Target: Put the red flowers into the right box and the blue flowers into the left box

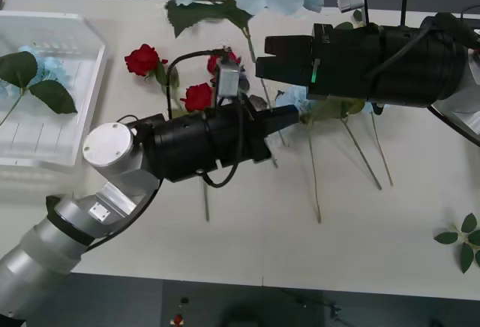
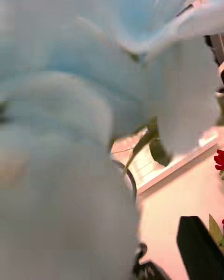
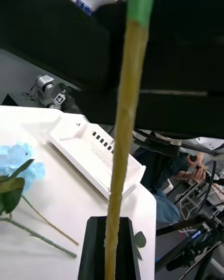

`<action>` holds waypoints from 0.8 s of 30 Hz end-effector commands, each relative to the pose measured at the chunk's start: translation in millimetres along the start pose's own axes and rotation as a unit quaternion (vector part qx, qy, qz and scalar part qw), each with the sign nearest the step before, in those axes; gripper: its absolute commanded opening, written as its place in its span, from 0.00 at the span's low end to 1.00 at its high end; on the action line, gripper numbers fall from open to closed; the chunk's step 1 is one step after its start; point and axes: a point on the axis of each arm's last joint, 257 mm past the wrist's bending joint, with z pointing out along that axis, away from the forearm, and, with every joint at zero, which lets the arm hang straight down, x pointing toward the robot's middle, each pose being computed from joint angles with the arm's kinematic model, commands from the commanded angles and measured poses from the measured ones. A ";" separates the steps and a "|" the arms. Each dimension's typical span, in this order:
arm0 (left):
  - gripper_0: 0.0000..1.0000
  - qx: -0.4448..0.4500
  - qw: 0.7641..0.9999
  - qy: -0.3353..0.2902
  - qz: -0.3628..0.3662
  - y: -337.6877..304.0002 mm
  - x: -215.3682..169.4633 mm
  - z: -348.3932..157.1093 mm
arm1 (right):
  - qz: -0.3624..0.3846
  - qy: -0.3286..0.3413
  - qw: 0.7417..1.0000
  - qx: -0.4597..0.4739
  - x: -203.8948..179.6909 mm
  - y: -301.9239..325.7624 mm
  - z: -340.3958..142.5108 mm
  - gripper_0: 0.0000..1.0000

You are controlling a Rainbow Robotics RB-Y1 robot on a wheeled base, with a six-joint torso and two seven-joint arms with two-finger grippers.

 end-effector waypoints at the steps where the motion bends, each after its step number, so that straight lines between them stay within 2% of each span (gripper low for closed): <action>1: 0.00 -0.039 0.999 -0.012 0.019 33.2 -35.1 -53.0 | -0.006 -0.004 1.000 -0.005 -19.6 7.8 -1.6 1.00; 5: 0.00 -0.092 0.995 0.004 0.040 70.7 -58.9 -111.0 | -0.007 -0.005 1.000 -0.004 -20.5 7.5 -2.5 1.00; 12: 0.00 -0.174 0.978 0.070 0.092 117.2 -96.4 -201.7 | -0.006 0.004 1.000 0.012 -19.3 -3.4 -12.0 1.00; 20: 0.00 -0.231 0.965 0.117 -0.047 135.8 -118.6 -278.5 | -0.011 0.049 0.995 0.087 -6.9 -52.4 -56.1 1.00; 24: 0.00 -0.282 0.944 0.152 -0.077 150.7 -127.9 -337.6 | 0.042 0.074 0.986 0.140 10.6 -85.0 -87.9 1.00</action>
